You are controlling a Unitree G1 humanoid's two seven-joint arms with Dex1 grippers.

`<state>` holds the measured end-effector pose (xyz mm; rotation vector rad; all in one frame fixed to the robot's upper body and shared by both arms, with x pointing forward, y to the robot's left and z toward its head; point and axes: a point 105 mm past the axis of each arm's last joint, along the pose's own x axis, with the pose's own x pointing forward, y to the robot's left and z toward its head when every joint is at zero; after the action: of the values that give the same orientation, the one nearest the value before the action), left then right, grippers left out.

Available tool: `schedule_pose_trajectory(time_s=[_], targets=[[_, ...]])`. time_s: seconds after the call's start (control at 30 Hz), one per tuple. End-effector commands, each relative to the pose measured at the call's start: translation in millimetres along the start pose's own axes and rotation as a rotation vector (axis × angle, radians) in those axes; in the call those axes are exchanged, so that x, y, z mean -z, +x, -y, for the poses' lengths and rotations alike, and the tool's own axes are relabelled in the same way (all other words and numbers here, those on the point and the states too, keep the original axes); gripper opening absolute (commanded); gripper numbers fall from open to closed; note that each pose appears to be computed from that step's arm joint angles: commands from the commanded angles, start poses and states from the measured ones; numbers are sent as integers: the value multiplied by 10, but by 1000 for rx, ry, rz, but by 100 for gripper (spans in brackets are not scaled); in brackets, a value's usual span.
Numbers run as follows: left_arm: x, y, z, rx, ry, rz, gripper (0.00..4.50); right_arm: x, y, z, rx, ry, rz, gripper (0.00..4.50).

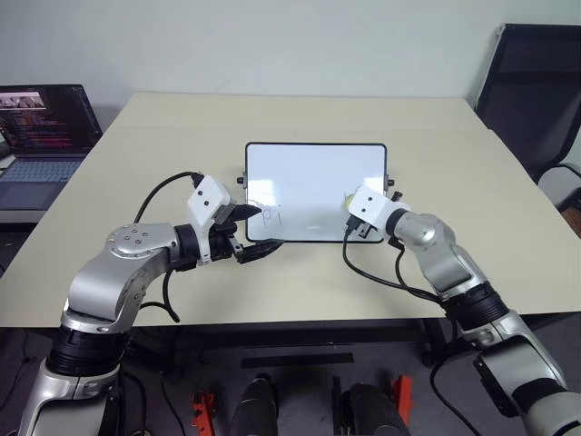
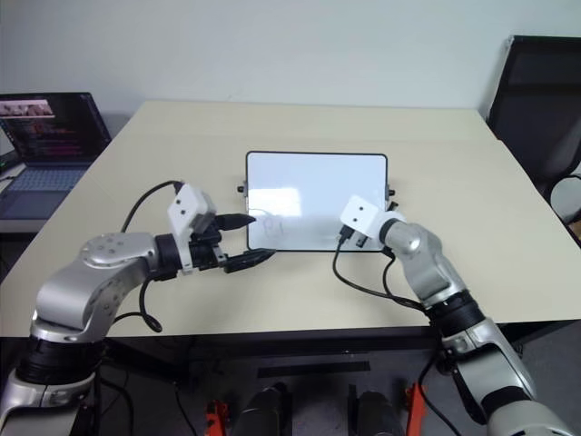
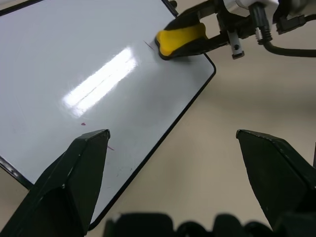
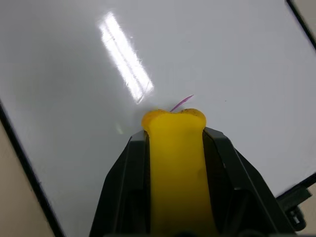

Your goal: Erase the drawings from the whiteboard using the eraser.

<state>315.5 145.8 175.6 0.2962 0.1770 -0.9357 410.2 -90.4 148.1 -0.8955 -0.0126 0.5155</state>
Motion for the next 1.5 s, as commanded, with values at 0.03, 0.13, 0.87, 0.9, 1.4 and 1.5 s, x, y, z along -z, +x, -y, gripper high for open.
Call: schedule_pose_trajectory(time_s=[0.03,0.13,0.87,0.9,1.4,1.5], targets=[[-103,-22,3,2,32,26,450,67,21,197,109,28,-23,110],[-103,-20,4,2,31,26,450,63,47,114,84,47,-25,110],[-70,-50,-32,-19,23,20,450,102,10,122,72,-88,-51,110],[-67,-54,-33,-20,22,20,450,127,9,85,51,-83,-58,110],[51,-344,-258,-132,-28,-17,450,-107,-105,-55,-12,101,74,110],[119,-426,-246,-150,-41,-38,450,-316,-243,-74,-38,301,206,110]])
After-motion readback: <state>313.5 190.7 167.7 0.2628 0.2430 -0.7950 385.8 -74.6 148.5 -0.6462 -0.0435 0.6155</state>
